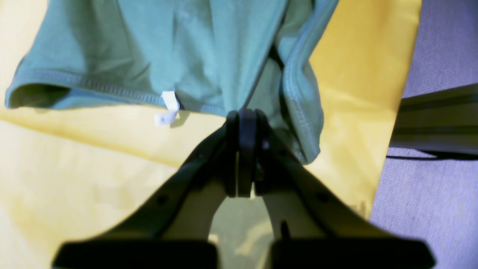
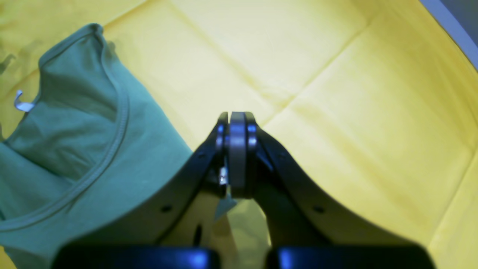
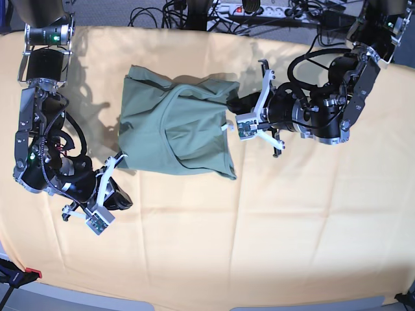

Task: Fold the T-shirt properly
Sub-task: 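Pull the bundle edge with the left gripper to straighten it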

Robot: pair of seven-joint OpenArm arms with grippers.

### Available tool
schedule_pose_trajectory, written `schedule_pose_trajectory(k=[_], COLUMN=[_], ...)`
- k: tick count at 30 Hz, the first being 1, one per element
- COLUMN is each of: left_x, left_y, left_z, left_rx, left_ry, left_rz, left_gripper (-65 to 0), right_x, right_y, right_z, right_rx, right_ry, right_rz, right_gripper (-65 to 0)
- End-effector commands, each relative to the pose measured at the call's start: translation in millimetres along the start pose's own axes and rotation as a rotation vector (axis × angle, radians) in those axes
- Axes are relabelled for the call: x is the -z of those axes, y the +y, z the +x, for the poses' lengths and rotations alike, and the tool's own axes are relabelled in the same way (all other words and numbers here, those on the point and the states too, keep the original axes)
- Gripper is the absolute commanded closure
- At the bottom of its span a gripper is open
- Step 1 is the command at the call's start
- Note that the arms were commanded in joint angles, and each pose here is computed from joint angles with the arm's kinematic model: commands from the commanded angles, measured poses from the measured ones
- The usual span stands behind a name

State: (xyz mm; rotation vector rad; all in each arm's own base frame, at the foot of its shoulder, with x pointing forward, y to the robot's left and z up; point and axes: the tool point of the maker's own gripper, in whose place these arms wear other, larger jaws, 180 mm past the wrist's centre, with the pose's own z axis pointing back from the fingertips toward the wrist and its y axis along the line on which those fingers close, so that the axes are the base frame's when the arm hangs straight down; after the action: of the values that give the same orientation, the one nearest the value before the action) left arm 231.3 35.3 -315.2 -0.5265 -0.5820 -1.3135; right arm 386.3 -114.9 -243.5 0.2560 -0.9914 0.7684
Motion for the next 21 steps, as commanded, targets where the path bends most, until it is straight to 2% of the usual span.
schedule_pose_trajectory(k=[1,4,9,12,17,21], left_x=[-6.4,-5.6,-4.3,-1.9,-10.6,-11.8], left_y=[5.0,-2.4,-48.0,-36.7,-12.9,-11.7], left_z=[8.0,7.4,3.5,-10.9,-30.5,-25.7], left_rx=[0.024,0.016,-0.077,-0.054,-0.019,-0.020], left_ry=[-0.019,-0.023,-0.031,0.038,0.099,0.066], left_rz=[0.018,-0.018,-0.234,-0.166,-0.043,-0.038], left_gripper=[0.0,0.0,0.0,0.0,0.0,0.0], right_x=[-6.1,-6.1,-6.1,-6.1,-6.1,-6.1], right_y=[-8.0,-7.9,-8.0,-7.9,-7.9,-7.9], right_z=[16.9,17.0,16.9,17.2,17.1,17.3], right_rx=[-0.024,-0.024,-0.024,-0.024,-0.024,-0.024], right_ry=[-0.047,-0.047,-0.047,-0.048,-0.048,-0.048], right_rz=[-0.018,-0.018,-0.018,-0.018,-0.018,-0.018], right_gripper=[0.0,0.0,0.0,0.0,0.0,0.0])
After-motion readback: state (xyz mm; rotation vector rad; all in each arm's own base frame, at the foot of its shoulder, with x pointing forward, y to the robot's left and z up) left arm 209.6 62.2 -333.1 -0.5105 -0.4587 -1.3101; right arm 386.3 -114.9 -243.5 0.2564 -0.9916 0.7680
